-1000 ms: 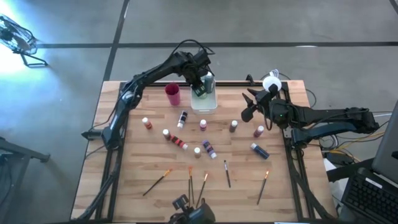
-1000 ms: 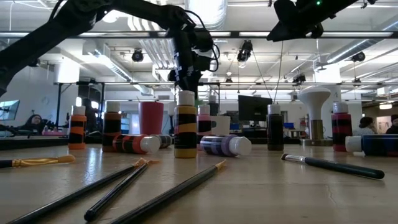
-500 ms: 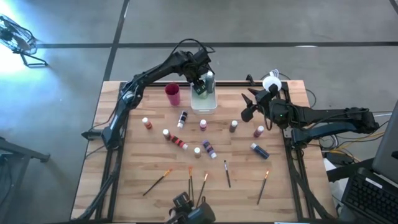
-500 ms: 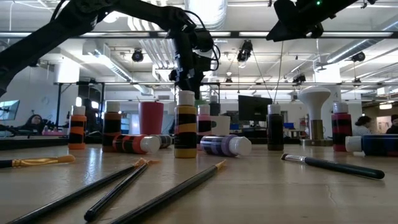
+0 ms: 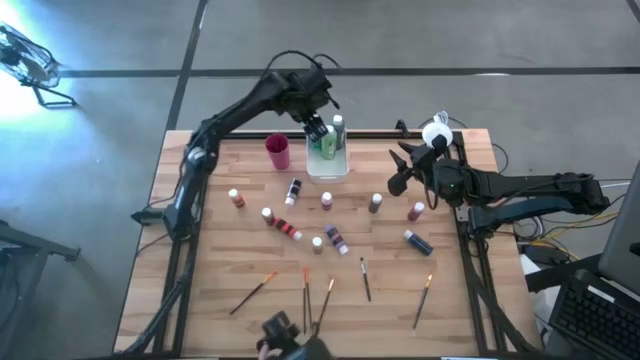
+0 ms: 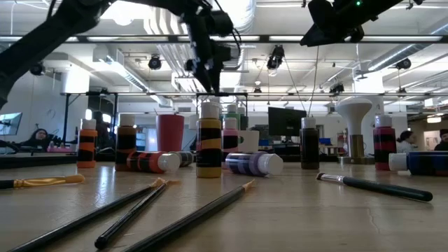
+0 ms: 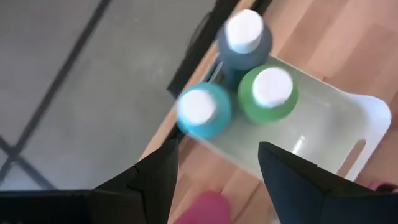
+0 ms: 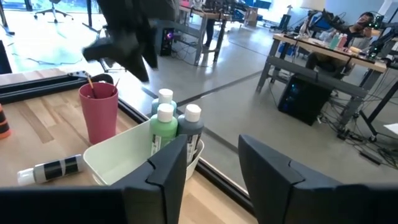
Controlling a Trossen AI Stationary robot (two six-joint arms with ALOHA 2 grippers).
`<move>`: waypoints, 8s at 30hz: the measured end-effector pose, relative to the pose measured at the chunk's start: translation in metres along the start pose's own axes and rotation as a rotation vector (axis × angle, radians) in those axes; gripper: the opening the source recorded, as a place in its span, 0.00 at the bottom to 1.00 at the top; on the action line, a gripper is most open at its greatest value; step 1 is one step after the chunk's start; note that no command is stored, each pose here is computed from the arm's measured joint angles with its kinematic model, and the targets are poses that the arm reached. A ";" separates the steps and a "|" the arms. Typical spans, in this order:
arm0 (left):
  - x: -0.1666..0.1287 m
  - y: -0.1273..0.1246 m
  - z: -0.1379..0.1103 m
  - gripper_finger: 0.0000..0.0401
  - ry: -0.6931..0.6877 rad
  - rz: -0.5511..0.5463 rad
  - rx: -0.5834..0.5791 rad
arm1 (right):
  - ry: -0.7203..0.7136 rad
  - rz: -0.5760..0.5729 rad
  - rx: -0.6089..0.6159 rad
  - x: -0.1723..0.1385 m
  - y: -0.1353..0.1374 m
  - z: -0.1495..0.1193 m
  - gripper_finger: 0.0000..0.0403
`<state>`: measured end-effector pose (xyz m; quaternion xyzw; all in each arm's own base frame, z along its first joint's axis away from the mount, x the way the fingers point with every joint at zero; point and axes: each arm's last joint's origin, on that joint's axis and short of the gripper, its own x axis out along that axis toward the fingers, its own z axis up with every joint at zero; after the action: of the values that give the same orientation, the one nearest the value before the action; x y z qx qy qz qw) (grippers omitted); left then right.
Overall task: Pick & Place Paint Supplies
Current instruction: Put the gold paint brush into the pink cup
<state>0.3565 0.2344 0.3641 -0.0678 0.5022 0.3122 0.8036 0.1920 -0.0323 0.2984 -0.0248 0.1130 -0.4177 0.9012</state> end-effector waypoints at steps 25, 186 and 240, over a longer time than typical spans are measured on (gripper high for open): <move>-0.185 -0.084 -0.090 0.56 -0.393 0.021 0.037 | -0.029 -0.001 -0.008 0.000 0.000 0.004 0.21; -0.102 -0.169 -0.304 0.51 -0.774 -0.643 0.084 | 0.573 0.355 -0.121 -0.014 0.035 0.002 0.22; -0.036 -0.284 -0.318 0.51 0.229 -0.182 -0.180 | 0.588 0.354 -0.186 -0.021 0.046 -0.023 0.22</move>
<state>0.2641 -0.1419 0.1817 -0.2198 0.5521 0.2722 0.7568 0.2085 0.0147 0.2737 0.0344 0.4076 -0.2325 0.8824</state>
